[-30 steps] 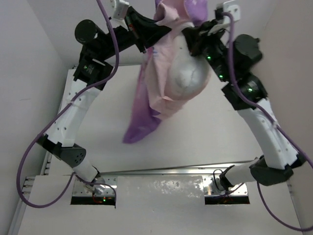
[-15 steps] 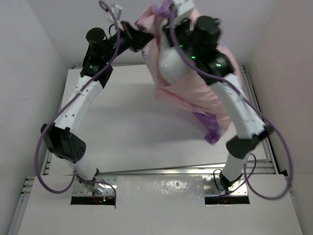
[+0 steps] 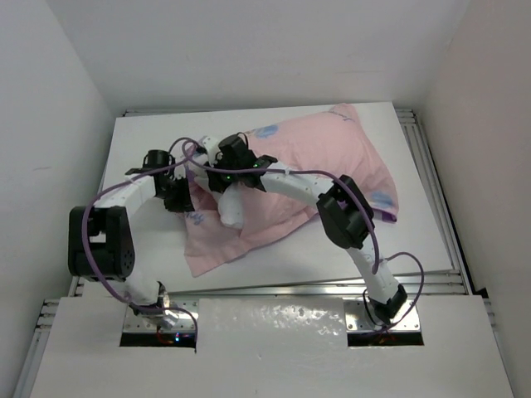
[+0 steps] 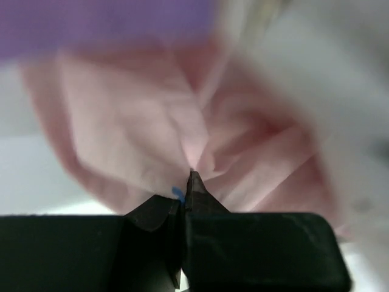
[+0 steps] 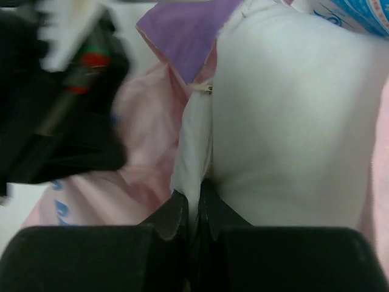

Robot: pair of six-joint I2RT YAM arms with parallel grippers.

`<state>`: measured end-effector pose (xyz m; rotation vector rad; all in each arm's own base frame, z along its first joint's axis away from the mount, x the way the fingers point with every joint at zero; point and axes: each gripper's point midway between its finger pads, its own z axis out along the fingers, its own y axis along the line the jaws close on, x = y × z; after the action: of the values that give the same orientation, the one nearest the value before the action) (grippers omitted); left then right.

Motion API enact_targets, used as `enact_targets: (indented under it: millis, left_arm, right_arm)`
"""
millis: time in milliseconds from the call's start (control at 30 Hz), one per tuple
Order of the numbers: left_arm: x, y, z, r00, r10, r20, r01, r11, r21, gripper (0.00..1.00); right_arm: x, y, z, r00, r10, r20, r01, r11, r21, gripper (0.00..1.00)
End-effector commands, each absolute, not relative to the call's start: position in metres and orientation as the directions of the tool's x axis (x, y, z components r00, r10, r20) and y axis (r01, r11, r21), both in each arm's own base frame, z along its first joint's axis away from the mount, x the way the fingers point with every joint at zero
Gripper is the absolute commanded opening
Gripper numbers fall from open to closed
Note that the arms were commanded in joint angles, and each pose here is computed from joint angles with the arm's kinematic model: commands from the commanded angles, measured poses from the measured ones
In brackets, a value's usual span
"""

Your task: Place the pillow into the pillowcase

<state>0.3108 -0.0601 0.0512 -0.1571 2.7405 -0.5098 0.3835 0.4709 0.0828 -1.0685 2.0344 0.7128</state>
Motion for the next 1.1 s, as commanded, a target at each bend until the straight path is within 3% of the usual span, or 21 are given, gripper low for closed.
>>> enact_targets:
  millis: [0, 100, 167, 267, 333, 400, 533, 633, 667, 700, 800, 867, 1067]
  left_arm:
    - [0.304, -0.022, 0.072, -0.901, 0.029, -0.432, 0.109, 0.981, -0.161, 0.0]
    - [0.3, -0.006, 0.074, -0.885, 0.105, -0.454, 0.148, 0.987, -0.06, 0.27]
    - [0.3, 0.005, 0.08, -0.876, 0.141, -0.462, 0.154, 0.988, 0.009, 0.58]
    - [0.305, 0.018, 0.113, -0.823, 0.262, -0.504, 0.232, 0.965, 0.123, 0.72]
    - [0.31, 0.017, 0.142, -0.774, 0.326, -0.542, 0.287, 0.945, 0.158, 0.73]
    - [0.315, 0.005, 0.176, -0.672, 0.423, -0.608, 0.391, 0.9, 0.193, 0.69]
    - [0.307, -0.083, 0.169, -0.529, 0.435, -0.729, 0.568, 0.819, 0.077, 0.45]
    - [0.322, -0.099, 0.143, -0.607, 0.254, -0.753, 0.459, 0.886, -0.071, 0.28]
    - [0.321, -0.103, 0.125, -0.667, 0.191, -0.72, 0.411, 0.901, -0.142, 0.28]
    - [0.322, -0.108, 0.115, -0.677, 0.168, -0.717, 0.404, 0.899, -0.171, 0.41]
    - [0.329, -0.128, 0.111, -0.695, 0.099, -0.712, 0.383, 0.889, -0.25, 0.55]
    - [0.344, -0.138, 0.108, -0.717, 0.014, -0.697, 0.326, 0.891, -0.317, 0.58]
    - [0.359, -0.143, 0.102, -0.686, 0.038, -0.726, 0.352, 0.891, -0.287, 0.68]
  right_arm:
    - [0.425, 0.44, 0.126, -0.411, -0.332, -0.849, -0.789, 0.596, 0.148, 0.0]
    - [0.419, 0.437, 0.124, -0.427, -0.325, -0.844, -0.783, 0.6, 0.165, 0.0]
    - [0.412, 0.438, 0.131, -0.446, -0.291, -0.846, -0.779, 0.593, 0.206, 0.0]
    - [0.402, 0.446, 0.145, -0.465, -0.217, -0.858, -0.783, 0.553, 0.284, 0.0]
    - [0.396, 0.455, 0.158, -0.473, -0.149, -0.868, -0.789, 0.51, 0.342, 0.0]
    - [0.394, 0.461, 0.164, -0.477, -0.1, -0.873, -0.791, 0.482, 0.377, 0.0]
    - [0.387, 0.468, 0.17, -0.535, -0.006, -0.845, -0.762, 0.436, 0.479, 0.0]
    - [0.389, 0.464, 0.17, -0.562, 0.045, -0.826, -0.727, 0.449, 0.519, 0.0]
    - [0.389, 0.462, 0.175, -0.561, 0.058, -0.826, -0.724, 0.45, 0.523, 0.0]
    - [0.391, 0.459, 0.175, -0.568, 0.068, -0.82, -0.714, 0.454, 0.532, 0.0]
    - [0.395, 0.452, 0.183, -0.554, 0.104, -0.826, -0.703, 0.472, 0.531, 0.0]
    - [0.404, 0.444, 0.197, -0.557, 0.193, -0.808, -0.671, 0.47, 0.574, 0.0]
    - [0.411, 0.445, 0.208, -0.556, 0.202, -0.806, -0.658, 0.486, 0.575, 0.0]
